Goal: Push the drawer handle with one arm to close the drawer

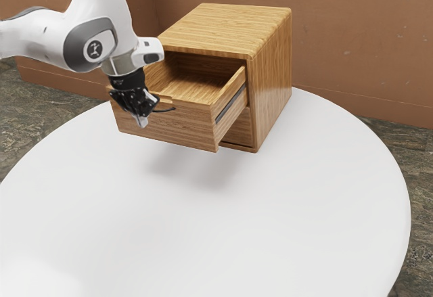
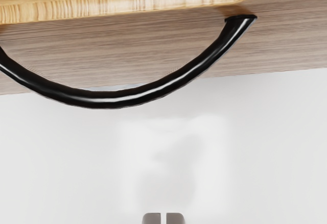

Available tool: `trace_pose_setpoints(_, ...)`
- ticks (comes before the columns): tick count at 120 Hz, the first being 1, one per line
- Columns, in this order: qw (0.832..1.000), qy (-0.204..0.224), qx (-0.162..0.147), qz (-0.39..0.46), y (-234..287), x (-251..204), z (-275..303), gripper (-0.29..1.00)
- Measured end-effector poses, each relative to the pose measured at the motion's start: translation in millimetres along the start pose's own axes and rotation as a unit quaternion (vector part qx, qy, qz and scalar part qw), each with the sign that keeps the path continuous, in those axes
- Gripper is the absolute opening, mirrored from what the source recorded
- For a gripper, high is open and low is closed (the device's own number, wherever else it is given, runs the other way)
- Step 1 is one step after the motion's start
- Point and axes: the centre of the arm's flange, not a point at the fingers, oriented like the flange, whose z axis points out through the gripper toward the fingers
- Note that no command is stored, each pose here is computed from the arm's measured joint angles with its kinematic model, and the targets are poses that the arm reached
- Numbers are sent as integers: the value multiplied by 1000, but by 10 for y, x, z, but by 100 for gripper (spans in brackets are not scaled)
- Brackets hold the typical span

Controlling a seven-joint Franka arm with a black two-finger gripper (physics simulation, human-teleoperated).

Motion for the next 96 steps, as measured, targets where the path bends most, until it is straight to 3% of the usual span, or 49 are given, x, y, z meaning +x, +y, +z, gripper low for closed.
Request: trace_pose_setpoints(96,1000,10,8,8,-102,778,255,-7)
